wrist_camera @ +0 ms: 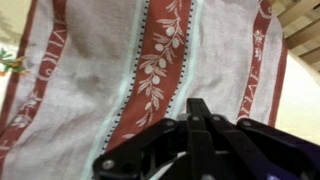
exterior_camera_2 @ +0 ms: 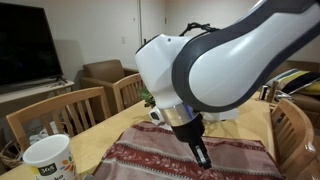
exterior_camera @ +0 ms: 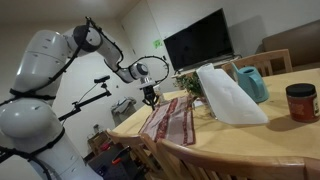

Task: Straighten the red cloth

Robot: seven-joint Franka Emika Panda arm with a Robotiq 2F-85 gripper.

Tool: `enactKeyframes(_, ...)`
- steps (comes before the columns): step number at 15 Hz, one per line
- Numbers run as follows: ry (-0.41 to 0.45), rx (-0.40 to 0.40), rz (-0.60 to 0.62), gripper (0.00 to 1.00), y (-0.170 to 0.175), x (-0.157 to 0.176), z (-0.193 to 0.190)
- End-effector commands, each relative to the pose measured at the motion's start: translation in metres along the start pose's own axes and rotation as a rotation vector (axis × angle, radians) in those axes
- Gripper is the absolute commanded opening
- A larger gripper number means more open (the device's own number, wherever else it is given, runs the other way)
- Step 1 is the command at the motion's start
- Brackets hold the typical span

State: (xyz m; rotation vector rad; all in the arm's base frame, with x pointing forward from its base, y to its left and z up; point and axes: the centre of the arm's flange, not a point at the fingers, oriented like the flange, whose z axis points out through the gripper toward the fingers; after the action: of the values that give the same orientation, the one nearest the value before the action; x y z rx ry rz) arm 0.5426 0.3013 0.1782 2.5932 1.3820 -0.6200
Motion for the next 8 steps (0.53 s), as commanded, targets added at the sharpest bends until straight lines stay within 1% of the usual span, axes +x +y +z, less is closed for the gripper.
enactKeyframes(1, 0.06, -0.153, 0.115, 0.0, 0.008, -0.017, -0.012)
enactKeyframes(2, 0.087, -0.189, 0.143, 0.0, 0.011, -0.017, -0.012)
enactKeyframes(3, 0.14, -0.194, 0.144, 0.26, 0.017, -0.015, -0.01)
enactKeyframes(4, 0.094, -0.144, 0.105, 0.28, 0.019, -0.002, -0.014)
enactKeyframes(5, 0.103, -0.147, 0.11, 0.09, 0.02, -0.002, -0.012)
enactKeyframes(7, 0.1, -0.144, 0.108, 0.25, 0.02, -0.001, -0.009)
enactKeyframes(8, 0.099, -0.144, 0.106, 0.28, 0.019, 0.0, -0.009)
